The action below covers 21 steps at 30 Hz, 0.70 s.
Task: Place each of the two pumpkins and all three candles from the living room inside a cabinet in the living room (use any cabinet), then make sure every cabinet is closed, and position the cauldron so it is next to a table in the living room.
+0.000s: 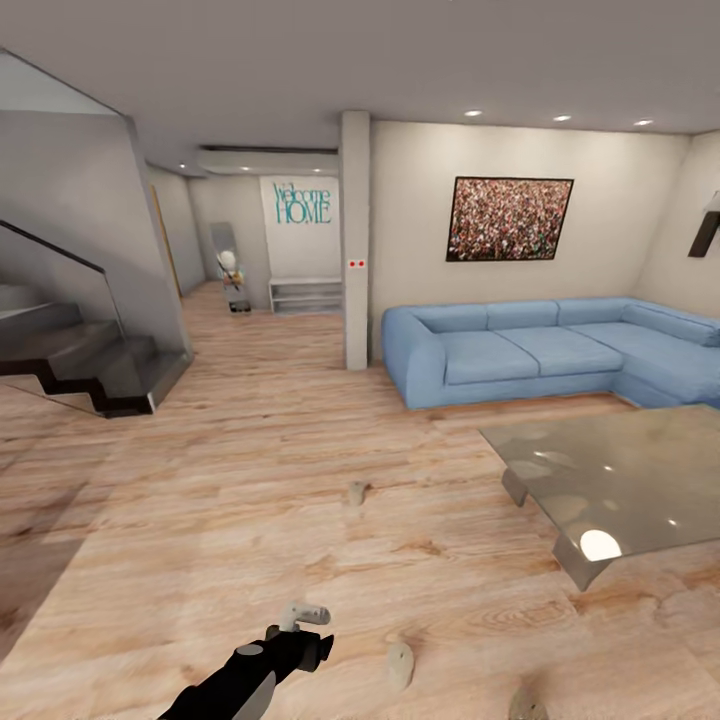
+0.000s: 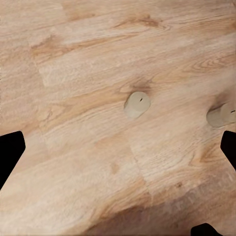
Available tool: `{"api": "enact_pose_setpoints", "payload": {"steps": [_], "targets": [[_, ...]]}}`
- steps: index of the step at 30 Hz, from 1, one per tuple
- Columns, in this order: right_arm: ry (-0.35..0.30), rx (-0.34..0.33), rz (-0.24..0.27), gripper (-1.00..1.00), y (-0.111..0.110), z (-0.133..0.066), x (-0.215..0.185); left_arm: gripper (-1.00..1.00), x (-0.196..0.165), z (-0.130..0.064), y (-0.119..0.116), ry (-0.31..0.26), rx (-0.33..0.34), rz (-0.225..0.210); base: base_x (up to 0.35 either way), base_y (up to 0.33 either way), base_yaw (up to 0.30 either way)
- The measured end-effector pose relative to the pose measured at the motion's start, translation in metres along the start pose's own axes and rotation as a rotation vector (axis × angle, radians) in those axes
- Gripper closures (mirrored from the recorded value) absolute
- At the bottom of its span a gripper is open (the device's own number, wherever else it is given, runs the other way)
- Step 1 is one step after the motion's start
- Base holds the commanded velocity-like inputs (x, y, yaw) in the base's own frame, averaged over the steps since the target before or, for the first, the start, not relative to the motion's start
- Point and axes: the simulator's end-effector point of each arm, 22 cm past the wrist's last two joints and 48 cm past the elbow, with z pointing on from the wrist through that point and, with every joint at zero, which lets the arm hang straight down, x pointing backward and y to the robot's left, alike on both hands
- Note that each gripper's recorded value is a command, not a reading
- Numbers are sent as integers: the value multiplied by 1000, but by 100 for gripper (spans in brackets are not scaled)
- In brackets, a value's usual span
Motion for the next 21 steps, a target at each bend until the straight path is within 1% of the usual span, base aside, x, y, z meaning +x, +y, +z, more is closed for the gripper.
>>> {"api": "enact_pose_setpoints", "payload": {"steps": [5, 15, 21], "targets": [[4, 8, 0, -100, -3, 0, 1, -100, 4, 2, 0, 8, 1, -2, 0, 54, -4], [11, 23, 1, -100, -9, 0, 4, -100, 12, 5, 0, 24, 3, -7, 2, 7, -1], [16, 30, 1, -100, -12, -1, 6, -100, 16, 7, 0, 32, 4, -9, 126, 0, 0]]}}
